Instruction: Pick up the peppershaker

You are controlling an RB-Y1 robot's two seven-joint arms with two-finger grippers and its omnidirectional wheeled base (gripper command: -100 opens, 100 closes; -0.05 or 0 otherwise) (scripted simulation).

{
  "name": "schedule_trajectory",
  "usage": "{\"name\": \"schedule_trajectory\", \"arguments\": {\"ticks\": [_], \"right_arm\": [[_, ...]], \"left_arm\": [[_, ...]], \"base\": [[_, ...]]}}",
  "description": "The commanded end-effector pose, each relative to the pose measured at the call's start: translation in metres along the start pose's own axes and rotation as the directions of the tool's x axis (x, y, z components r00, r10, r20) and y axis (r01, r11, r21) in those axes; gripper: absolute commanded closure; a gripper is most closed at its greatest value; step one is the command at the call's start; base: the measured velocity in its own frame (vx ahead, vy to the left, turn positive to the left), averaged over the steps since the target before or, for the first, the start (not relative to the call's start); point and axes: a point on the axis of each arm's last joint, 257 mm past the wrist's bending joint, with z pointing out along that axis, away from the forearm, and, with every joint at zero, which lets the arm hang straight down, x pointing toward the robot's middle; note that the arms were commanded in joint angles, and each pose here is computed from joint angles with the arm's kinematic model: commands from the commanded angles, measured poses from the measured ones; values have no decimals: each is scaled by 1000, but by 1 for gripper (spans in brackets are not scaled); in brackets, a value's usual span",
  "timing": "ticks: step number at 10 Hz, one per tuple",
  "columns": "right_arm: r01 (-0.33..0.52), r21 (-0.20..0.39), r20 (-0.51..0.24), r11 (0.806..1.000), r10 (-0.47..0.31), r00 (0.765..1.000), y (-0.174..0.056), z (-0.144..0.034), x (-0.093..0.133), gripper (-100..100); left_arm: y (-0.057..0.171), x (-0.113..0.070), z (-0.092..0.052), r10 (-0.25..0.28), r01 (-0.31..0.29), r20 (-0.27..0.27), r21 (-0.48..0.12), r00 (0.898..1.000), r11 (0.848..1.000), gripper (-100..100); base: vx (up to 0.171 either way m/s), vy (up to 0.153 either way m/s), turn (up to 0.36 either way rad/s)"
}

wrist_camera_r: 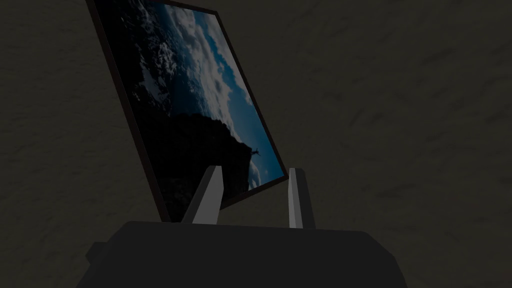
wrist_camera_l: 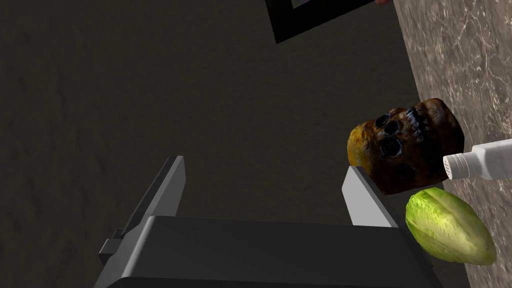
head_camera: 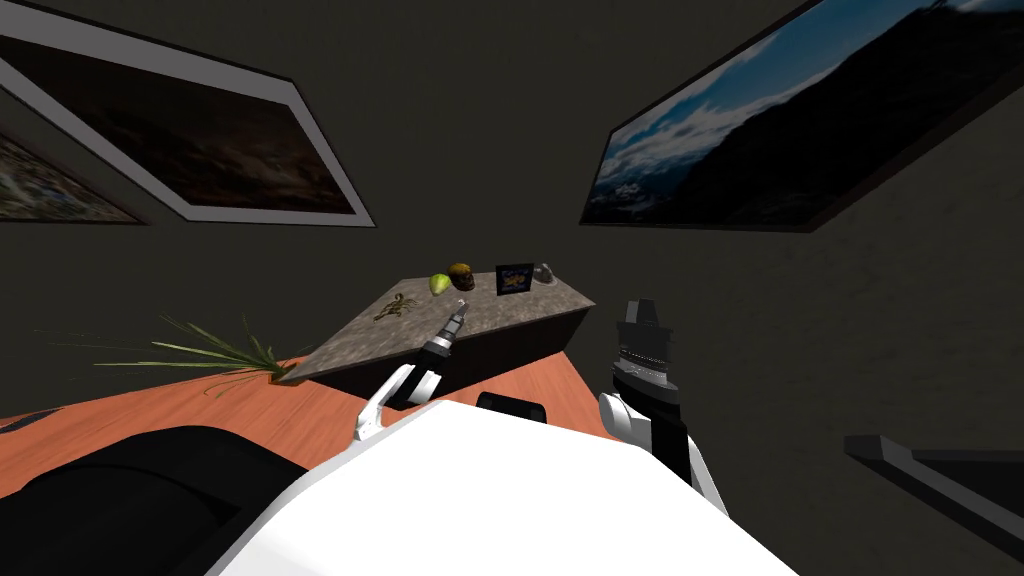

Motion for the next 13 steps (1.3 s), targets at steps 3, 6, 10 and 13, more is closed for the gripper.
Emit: {"name": "schedule_trajectory", "arguments": {"ticks": [3,6,10,13], "right_arm": [[0,0,0,1000,0,1000,0,0,0,0],[0,0,0,1000,0,1000,0,0,0,0],[0,0,0,1000,0,1000,0,0,0,0],[0,0,0,1000,0,1000,0,0,0,0]], "left_arm": [[48,8,-8,74,-81,-67,-111,995,991,-100],[83,9,-16,135,-157,-122,-192,983,969,-100],[124,3,-24,205,-250,-183,-275,961,928,-100],[151,-7,-27,259,-324,-227,-321,939,890,-100]], "base": [[-17,-54,-93],[0,-59,-80],[7,-30,-47],[21,-5,-30]]}}
